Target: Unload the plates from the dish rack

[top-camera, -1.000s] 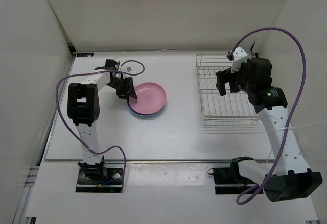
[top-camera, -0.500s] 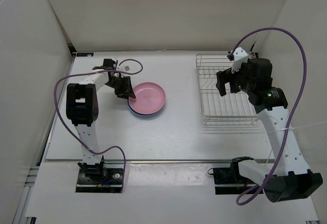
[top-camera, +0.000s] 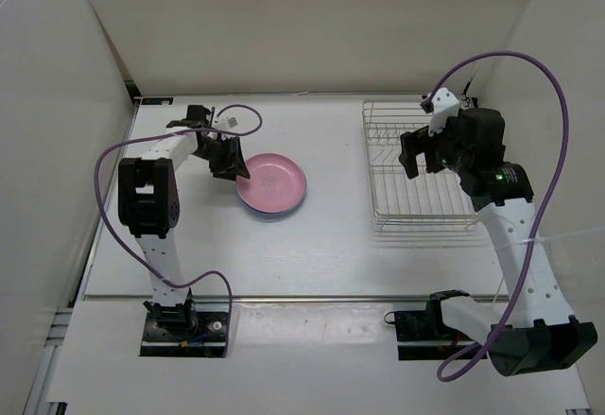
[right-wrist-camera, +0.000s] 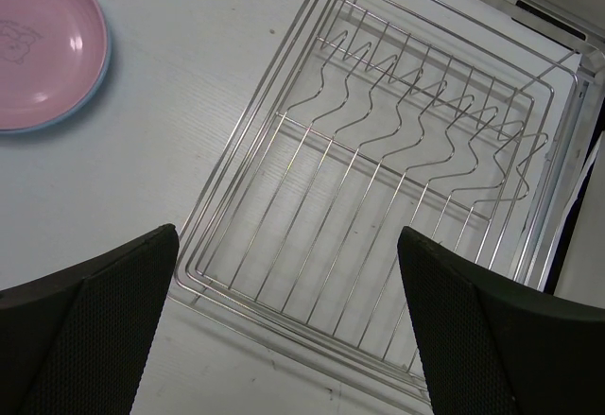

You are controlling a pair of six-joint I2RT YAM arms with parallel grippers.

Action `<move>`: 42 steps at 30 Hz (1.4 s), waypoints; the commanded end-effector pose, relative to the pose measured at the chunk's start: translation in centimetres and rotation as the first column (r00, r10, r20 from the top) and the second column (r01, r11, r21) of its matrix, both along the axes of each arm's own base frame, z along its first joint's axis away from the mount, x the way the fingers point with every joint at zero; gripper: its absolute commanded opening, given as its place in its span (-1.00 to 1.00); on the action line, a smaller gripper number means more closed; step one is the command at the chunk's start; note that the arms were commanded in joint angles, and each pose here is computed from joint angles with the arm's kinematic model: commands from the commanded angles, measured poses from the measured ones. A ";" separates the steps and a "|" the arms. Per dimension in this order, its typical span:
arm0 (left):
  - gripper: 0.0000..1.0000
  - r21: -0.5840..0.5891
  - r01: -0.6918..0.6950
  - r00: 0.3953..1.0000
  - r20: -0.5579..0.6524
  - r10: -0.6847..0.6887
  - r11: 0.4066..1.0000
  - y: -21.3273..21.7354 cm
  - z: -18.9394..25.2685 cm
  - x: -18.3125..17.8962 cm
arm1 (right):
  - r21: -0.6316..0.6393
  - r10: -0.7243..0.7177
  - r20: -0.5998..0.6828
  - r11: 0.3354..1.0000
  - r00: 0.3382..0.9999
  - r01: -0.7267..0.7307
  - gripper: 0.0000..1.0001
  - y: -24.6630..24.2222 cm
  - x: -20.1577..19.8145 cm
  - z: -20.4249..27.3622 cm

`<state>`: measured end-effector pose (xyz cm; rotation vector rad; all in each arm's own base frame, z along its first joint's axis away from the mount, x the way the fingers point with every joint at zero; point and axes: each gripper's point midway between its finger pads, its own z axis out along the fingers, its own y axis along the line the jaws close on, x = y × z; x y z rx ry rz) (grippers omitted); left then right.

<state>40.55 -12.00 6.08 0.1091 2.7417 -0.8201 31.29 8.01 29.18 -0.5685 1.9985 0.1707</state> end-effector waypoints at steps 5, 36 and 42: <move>0.51 0.009 0.001 0.995 0.101 -0.002 1.000 0.3 3.5 0.6 | 0.014 0.012 0.043 1.000 0.999 -0.013 1.00 0.2 -0.6 1.1; 1.00 0.397 -0.520 0.819 0.483 0.310 0.756 20.7 16.6 -13.9 | 0.064 -0.651 -0.164 0.743 0.741 0.667 1.00 -17.5 -4.0 -6.5; 1.00 0.390 -0.528 0.816 0.481 0.322 0.755 20.6 16.6 -16.2 | 0.080 -0.658 -0.177 0.732 0.732 0.677 1.00 -17.3 -5.6 -6.0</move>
